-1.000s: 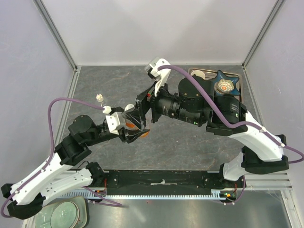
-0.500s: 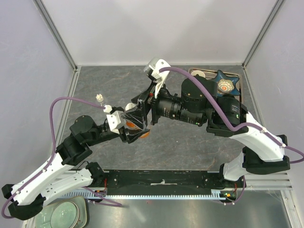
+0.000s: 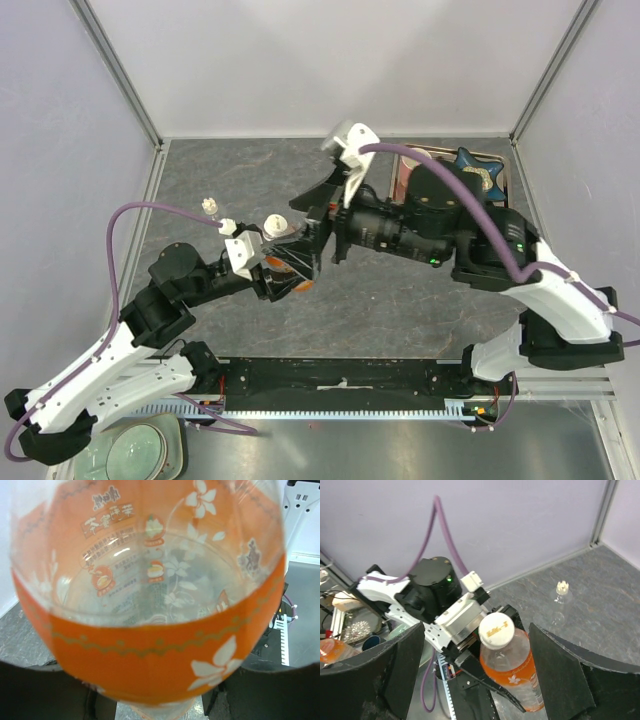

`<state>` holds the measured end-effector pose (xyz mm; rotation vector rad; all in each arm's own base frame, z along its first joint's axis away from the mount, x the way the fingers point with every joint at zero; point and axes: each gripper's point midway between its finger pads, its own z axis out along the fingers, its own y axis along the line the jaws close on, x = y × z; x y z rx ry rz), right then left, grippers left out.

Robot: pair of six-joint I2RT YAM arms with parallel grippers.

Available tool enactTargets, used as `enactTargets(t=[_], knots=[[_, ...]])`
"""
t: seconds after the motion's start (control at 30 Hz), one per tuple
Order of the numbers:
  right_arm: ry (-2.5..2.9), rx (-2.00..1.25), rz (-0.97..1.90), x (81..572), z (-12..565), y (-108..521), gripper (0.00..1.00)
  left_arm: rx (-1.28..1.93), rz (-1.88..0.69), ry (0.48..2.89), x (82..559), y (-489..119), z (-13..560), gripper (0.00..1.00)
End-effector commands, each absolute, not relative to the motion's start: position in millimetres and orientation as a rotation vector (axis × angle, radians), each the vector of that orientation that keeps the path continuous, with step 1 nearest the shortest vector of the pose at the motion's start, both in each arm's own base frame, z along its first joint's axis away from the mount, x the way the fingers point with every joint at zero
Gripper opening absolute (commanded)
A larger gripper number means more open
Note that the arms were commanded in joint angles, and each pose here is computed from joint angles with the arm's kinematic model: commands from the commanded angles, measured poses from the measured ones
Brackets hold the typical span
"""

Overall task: Screw on the bottle caps
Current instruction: Screw the bottle cap onto the plastic bottle.

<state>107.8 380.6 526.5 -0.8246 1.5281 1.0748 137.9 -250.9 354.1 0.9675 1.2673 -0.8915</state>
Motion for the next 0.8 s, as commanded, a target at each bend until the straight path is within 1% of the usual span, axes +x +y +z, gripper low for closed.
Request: enactTargets(t=[0.0,0.07,0.1,0.17,0.2,0.4,0.6,0.77], knots=[[1.354,-0.831,1.195,85.0,569.1,353.3,0.93,0.937,-0.927,1.216,135.0,-250.6,369.8,0.33],[1.312,-0.815,1.223,80.2,576.5,343.1,0.94,0.933,-0.928,1.212,135.0,-249.8,372.0,0.33],[1.338,-0.822,1.217,81.3,563.1,346.9,0.94,0.93,-0.927,1.208,135.5,-249.8,373.4,0.33],[1.296,-0.781,1.24,79.9,571.0,336.3,0.95,0.923,-0.929,1.206,136.0,-249.4,375.2,0.33],[1.314,-0.789,1.236,80.8,559.3,340.6,0.95,0.914,-0.93,1.203,137.0,-248.9,377.0,0.33],[1.321,-0.757,1.218,89.1,546.4,351.0,0.95,0.91,-0.951,1.197,137.0,-251.2,382.0,0.31],[1.3,-0.679,1.212,101.8,550.6,362.4,0.97,0.917,-0.953,1.187,134.9,-249.4,385.1,0.31],[1.288,-0.571,1.234,112.5,560.0,360.3,0.97,0.91,-0.949,1.184,135.1,-247.1,388.0,0.3]])
